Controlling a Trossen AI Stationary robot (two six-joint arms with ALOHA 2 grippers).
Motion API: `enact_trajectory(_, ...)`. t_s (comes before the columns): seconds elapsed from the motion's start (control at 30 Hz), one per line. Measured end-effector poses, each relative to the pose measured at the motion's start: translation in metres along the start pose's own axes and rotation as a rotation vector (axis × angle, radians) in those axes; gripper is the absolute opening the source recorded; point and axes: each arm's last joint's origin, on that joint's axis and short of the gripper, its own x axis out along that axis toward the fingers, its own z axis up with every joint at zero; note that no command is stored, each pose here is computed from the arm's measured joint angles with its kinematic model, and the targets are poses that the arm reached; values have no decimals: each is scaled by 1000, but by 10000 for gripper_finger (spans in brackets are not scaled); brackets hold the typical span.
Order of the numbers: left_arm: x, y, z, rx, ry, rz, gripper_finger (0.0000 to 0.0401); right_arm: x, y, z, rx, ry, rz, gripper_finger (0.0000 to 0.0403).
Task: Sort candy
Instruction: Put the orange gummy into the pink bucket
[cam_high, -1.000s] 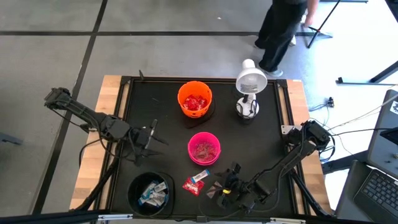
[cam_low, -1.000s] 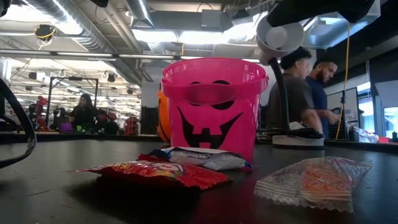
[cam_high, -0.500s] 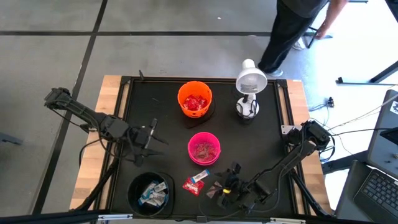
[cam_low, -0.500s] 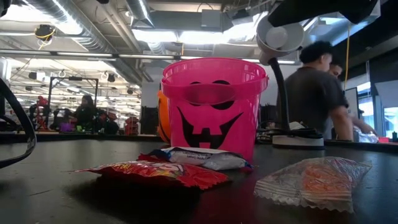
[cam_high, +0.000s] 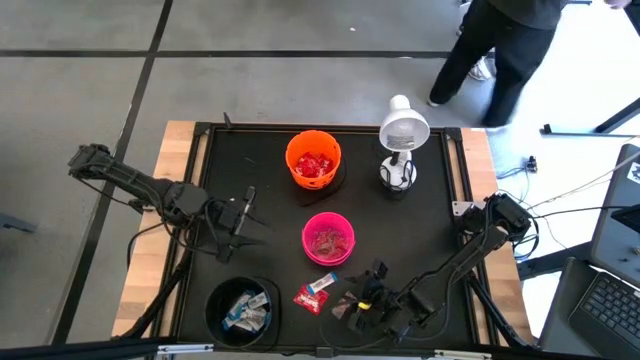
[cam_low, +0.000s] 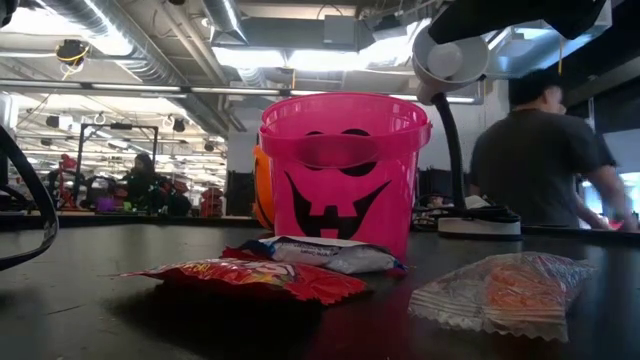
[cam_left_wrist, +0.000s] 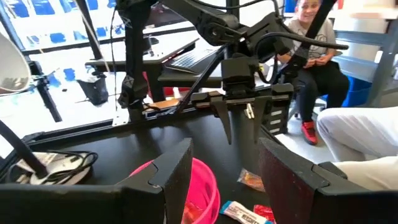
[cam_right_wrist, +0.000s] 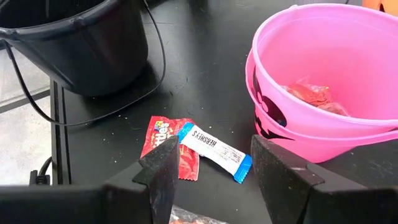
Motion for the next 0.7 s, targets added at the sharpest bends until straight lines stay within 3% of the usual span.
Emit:
enact_trajectory(0.23, 0, 1, 6, -11, -68, -94, 172, 0, 1, -1, 4, 35, 26, 197)
enact_trajectory(0.7, 0, 1, 6, -40, -63, -93, 172, 0, 2, 0, 9, 27, 35, 197)
